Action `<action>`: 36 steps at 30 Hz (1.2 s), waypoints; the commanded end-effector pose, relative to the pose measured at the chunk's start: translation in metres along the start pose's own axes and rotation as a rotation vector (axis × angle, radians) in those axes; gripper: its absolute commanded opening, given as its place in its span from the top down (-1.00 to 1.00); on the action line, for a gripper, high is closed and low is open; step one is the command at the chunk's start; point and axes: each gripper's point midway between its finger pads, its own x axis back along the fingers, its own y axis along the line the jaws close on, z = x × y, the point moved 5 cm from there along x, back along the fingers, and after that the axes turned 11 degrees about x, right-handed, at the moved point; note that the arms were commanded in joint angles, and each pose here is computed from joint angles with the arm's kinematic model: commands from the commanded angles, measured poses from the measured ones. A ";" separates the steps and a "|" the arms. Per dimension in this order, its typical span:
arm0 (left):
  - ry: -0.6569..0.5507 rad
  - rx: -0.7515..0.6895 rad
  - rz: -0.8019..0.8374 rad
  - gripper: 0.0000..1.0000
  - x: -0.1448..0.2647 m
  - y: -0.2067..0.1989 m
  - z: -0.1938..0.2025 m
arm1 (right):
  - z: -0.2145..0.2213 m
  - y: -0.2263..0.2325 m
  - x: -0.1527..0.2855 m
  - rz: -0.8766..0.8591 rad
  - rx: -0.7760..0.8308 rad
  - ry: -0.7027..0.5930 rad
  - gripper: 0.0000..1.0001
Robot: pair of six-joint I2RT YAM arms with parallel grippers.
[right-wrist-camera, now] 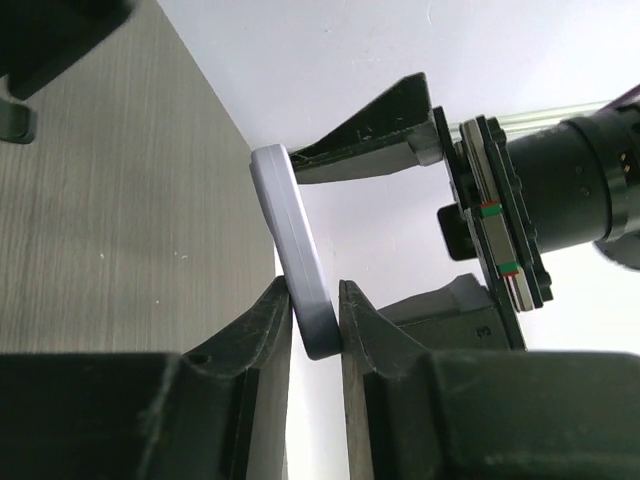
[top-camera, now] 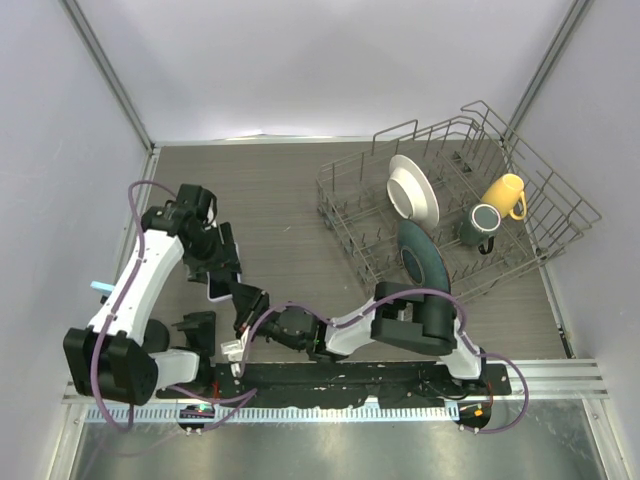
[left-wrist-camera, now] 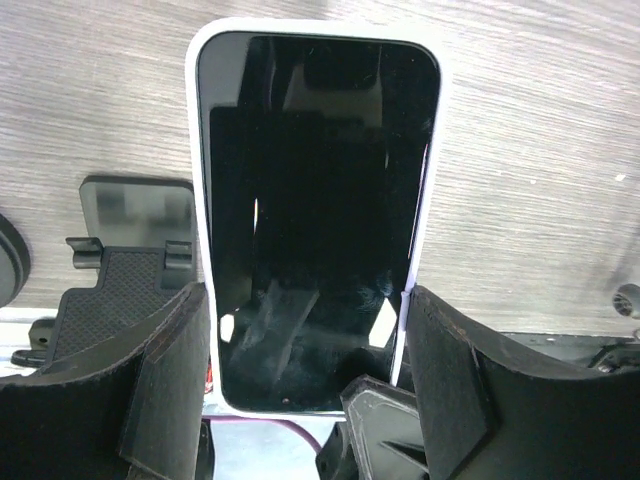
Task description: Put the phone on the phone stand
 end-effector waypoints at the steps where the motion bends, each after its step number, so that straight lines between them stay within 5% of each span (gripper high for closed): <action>1: -0.082 0.002 0.251 0.30 0.045 -0.029 0.003 | 0.003 -0.094 0.003 0.169 -0.226 -0.004 0.99; 10: -0.192 0.005 0.343 -0.66 0.073 -0.038 -0.005 | 0.012 -0.105 0.007 0.131 -0.413 0.081 0.99; 20: -0.246 0.011 0.328 -0.78 0.076 -0.035 -0.011 | 0.018 -0.092 0.015 0.063 -0.636 0.169 0.99; 29: -0.852 0.132 0.373 -0.81 0.202 0.003 -0.029 | 0.054 -0.105 0.014 0.095 -1.097 0.317 0.99; 36: -1.111 0.242 0.435 -0.85 0.269 0.041 -0.006 | 0.050 -0.147 -0.011 0.028 -1.338 0.256 0.99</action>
